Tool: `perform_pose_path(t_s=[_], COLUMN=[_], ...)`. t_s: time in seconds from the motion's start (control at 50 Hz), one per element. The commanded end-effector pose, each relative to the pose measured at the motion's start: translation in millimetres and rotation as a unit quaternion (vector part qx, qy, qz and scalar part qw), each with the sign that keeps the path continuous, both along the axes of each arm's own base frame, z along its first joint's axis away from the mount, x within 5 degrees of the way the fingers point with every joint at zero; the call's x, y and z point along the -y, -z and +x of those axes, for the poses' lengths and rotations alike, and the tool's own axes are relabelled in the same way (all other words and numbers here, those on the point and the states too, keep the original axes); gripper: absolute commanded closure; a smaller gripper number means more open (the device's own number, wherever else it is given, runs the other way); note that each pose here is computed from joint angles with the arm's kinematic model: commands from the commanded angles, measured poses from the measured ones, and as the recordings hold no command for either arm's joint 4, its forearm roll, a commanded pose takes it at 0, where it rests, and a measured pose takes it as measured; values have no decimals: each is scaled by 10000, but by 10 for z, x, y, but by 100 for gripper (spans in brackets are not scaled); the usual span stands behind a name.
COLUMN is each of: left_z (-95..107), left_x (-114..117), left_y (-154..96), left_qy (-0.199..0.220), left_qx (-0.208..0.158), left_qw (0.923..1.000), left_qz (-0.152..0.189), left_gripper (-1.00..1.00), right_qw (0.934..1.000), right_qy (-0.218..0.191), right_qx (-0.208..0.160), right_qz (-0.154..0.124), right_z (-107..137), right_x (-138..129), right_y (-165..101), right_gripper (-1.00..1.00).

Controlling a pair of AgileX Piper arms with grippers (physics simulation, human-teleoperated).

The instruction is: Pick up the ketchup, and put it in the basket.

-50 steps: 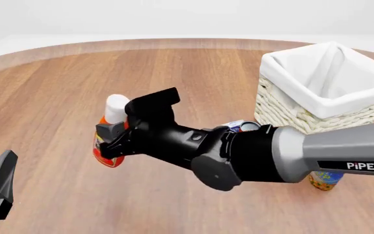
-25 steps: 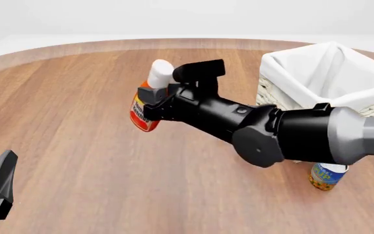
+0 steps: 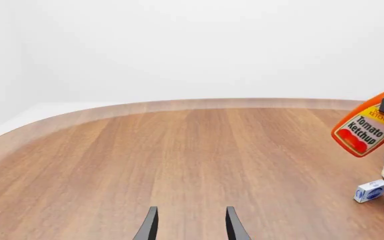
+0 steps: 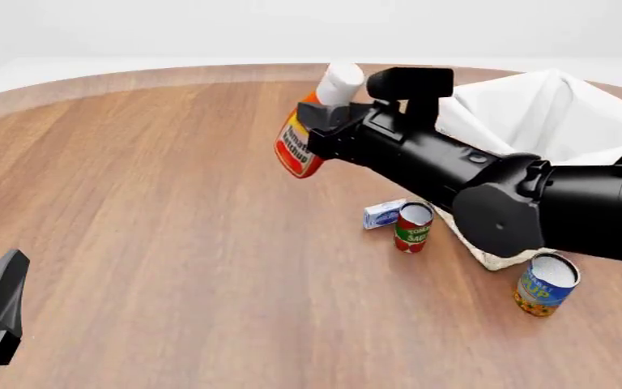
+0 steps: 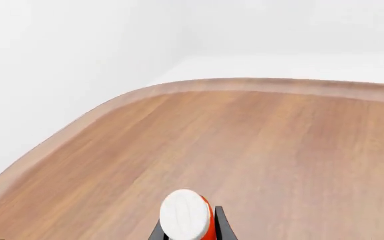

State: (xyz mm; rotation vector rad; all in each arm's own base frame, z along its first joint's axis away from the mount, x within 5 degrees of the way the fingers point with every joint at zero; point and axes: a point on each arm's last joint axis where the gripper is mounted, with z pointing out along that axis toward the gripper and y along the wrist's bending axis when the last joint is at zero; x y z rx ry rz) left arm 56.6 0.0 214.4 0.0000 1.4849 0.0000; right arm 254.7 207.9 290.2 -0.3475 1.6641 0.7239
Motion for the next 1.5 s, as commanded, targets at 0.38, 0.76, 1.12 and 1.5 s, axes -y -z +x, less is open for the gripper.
perform_pose_path(t_s=[0.38, 0.76, 1.12, 1.5], left_z=[0, 0, 0, 0], left_x=[0, 0, 0, 0], left_y=[0, 0, 0, 0], left_qy=[0, 0, 0, 0], left_qx=[0, 0, 0, 0], left_qw=[10000, 10000, 10000, 10000], left_qz=[0, 0, 0, 0], left_gripper=[-100, -100, -100, -100], right_qw=[9945, 9861, 9716, 9503], right_qy=[869, 1378, 1951, 2731], right_qx=[366, 452, 767, 1090], right_qz=[463, 813, 1101, 1028], right_z=[-22, -69, -275, -509], right_x=[665, 1013, 1419, 1838], right_y=[-242, -331, -451, -515], right_gripper=[100, 100, 100, 100])
